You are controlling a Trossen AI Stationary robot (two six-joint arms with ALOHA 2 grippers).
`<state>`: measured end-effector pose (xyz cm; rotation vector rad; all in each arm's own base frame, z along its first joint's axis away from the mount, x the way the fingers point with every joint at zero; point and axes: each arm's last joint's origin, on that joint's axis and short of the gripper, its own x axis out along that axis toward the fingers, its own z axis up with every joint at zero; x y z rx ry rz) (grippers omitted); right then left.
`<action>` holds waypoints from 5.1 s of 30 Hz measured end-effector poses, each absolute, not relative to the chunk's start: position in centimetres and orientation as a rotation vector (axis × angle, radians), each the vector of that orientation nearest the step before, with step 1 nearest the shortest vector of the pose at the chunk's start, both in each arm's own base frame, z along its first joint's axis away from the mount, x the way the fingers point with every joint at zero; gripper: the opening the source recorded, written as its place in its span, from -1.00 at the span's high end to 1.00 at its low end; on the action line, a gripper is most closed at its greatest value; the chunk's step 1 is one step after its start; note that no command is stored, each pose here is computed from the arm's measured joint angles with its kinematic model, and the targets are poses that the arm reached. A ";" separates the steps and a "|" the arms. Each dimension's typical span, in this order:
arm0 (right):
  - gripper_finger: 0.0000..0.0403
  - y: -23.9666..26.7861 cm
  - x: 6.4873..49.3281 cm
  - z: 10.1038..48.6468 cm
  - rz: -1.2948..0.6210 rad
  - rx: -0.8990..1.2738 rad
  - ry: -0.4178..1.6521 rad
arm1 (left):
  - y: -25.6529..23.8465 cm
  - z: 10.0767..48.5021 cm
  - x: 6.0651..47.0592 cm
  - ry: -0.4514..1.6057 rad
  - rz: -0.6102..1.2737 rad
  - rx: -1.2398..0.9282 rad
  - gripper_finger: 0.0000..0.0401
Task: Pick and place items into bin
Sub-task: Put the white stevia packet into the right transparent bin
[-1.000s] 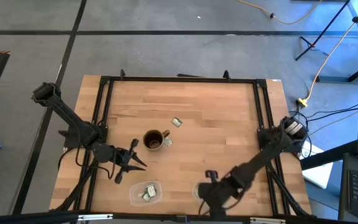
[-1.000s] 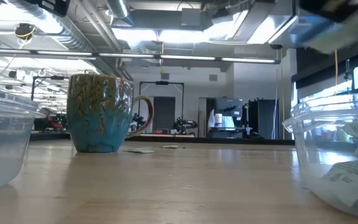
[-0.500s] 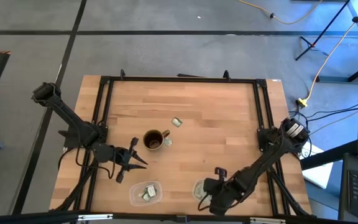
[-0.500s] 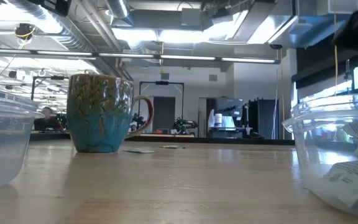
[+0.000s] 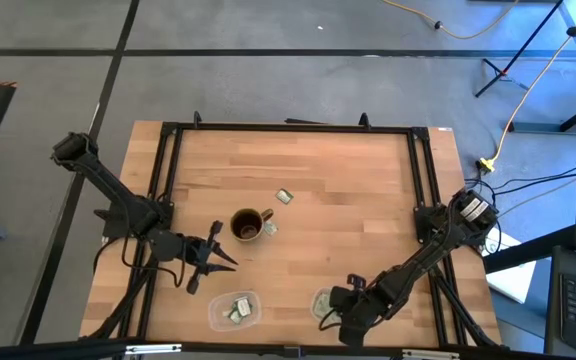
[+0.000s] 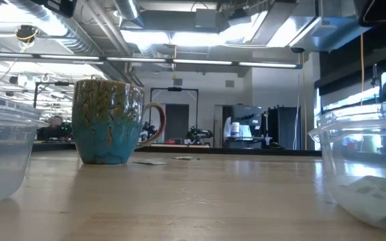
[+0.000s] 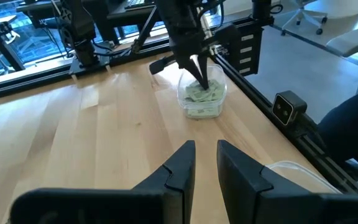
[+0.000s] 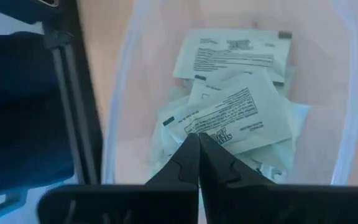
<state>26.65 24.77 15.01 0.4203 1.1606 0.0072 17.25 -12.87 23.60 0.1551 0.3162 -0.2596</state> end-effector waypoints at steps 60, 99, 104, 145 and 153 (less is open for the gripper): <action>0.49 5.7 40.6 13.4 -0.072 0.006 0.684 | -12.8 23.5 17.2 0.330 -0.250 0.139 0.70; 0.99 3.6 41.0 10.1 -0.130 0.065 0.762 | -12.8 23.3 17.2 0.350 -0.248 0.150 0.70; 0.99 5.0 40.1 12.7 -0.079 0.065 0.781 | -12.8 23.3 17.2 0.350 -0.248 0.150 0.70; 0.98 24.1 24.7 18.5 -0.061 0.319 1.053 | -12.7 23.4 17.2 0.336 -0.234 0.186 0.70; 0.98 24.6 25.1 17.1 -0.065 0.322 1.057 | -12.7 23.4 17.2 0.337 -0.235 0.185 0.70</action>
